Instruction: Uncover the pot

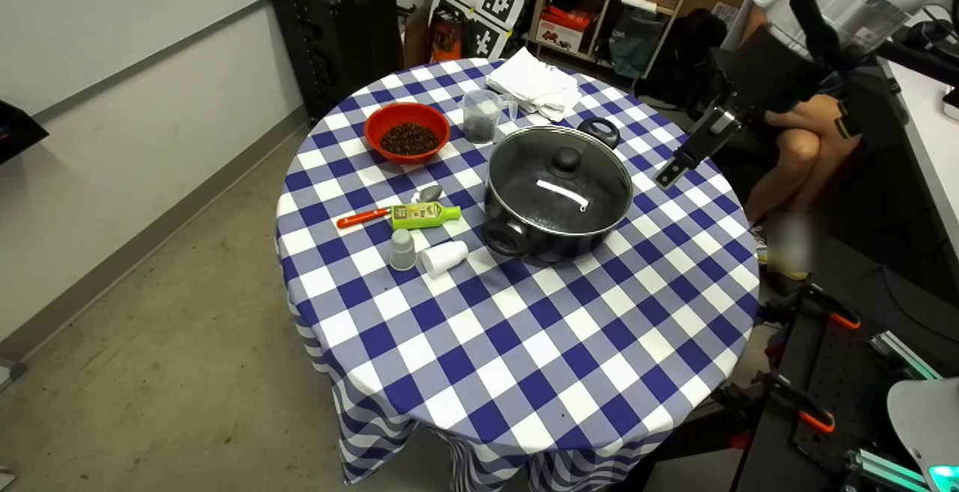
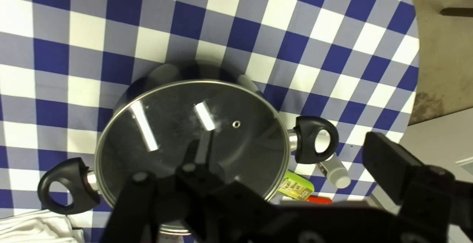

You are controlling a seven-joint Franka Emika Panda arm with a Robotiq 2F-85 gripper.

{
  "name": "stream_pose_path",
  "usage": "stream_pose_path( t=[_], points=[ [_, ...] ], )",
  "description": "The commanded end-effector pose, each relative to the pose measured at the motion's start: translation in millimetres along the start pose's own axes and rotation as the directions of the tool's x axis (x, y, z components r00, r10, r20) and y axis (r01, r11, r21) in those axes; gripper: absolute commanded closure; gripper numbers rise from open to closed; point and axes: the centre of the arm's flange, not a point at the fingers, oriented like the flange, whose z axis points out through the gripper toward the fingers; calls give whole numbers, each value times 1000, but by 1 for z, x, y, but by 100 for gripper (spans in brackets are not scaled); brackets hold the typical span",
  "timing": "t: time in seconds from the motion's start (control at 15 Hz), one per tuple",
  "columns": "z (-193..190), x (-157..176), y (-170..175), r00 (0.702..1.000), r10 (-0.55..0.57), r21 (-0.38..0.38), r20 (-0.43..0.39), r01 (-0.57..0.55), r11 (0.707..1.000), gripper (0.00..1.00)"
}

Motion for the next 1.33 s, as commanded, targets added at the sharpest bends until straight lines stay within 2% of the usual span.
stream_pose_path(
  t=[0.0, 0.4, 0.8, 1.27],
  points=[
    [20, 51, 13, 1000, 3, -70, 11, -2, 998, 0],
    [52, 110, 24, 998, -51, -195, 47, 59, 979, 0],
    [76, 150, 27, 993, -60, -185, 106, 79, 980, 0],
    [104, 166, 31, 981, -42, -174, 188, 75, 982, 0]
  ],
)
